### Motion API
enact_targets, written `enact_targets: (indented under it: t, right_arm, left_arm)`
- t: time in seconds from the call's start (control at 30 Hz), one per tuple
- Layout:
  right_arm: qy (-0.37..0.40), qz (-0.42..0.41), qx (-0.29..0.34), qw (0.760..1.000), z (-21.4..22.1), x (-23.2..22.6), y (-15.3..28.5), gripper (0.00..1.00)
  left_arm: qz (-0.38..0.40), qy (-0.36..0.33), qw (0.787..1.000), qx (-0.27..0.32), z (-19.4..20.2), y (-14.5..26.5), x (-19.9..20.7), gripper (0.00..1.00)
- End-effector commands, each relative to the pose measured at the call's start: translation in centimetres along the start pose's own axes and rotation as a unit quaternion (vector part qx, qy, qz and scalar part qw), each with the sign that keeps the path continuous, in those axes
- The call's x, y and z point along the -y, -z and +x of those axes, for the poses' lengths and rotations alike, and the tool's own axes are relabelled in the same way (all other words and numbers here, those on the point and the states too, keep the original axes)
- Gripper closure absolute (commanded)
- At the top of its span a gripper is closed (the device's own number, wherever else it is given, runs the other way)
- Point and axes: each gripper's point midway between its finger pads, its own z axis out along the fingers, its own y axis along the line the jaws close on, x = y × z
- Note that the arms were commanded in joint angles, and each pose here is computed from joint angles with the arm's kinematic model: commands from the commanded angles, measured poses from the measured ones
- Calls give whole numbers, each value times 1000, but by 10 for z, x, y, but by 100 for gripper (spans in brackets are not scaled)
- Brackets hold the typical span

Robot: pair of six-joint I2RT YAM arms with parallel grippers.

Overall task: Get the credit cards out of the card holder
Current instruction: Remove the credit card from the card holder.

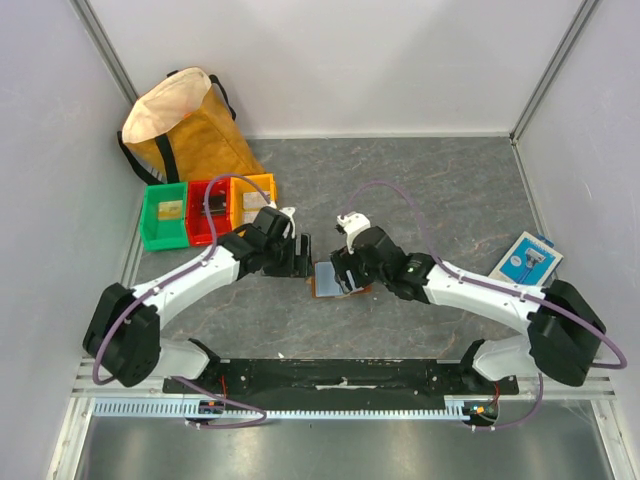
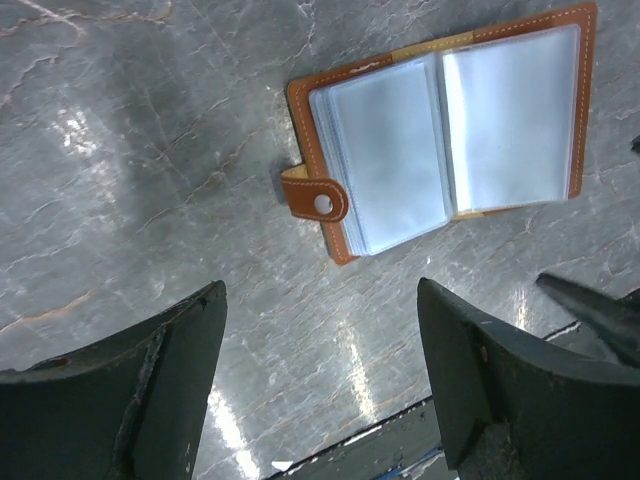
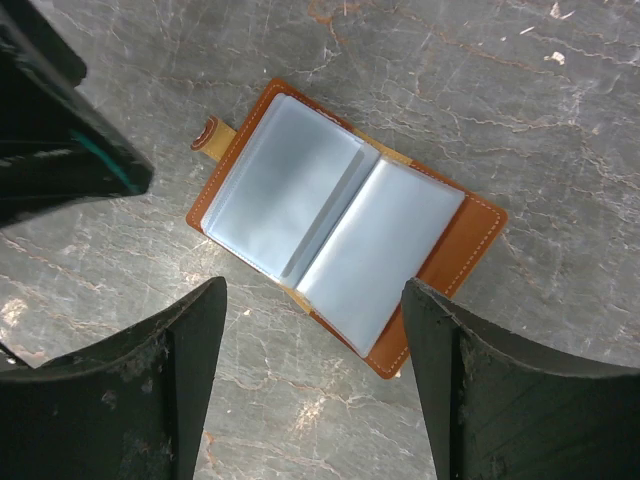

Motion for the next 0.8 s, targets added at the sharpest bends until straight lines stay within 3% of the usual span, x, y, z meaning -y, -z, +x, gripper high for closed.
enact_targets:
  t: [0.0,0.33,0.4,0.63,0.77]
  right_arm:
    - [24,29,11,999,-15,-6,-8,23]
    - [45,59,-14,997,2,-16,-32,26]
    - [48,59,-16,997,4,-19,-37,26]
    - [55,50,-29,997,15,-31,-56,21]
    - [52,48,-31,997,18,-33,-62,18]
  left_arm:
    - [15,22,997,69,-34,-21,21,17]
    - [-47,18,998,46,-20,-64,-4,31]
    - [-44,18,998,40,-14,-67,-2,38]
    - [-42,31,998,38,5,-60,-10,86]
    - [-26,44,998,33,18,-55,-10,97]
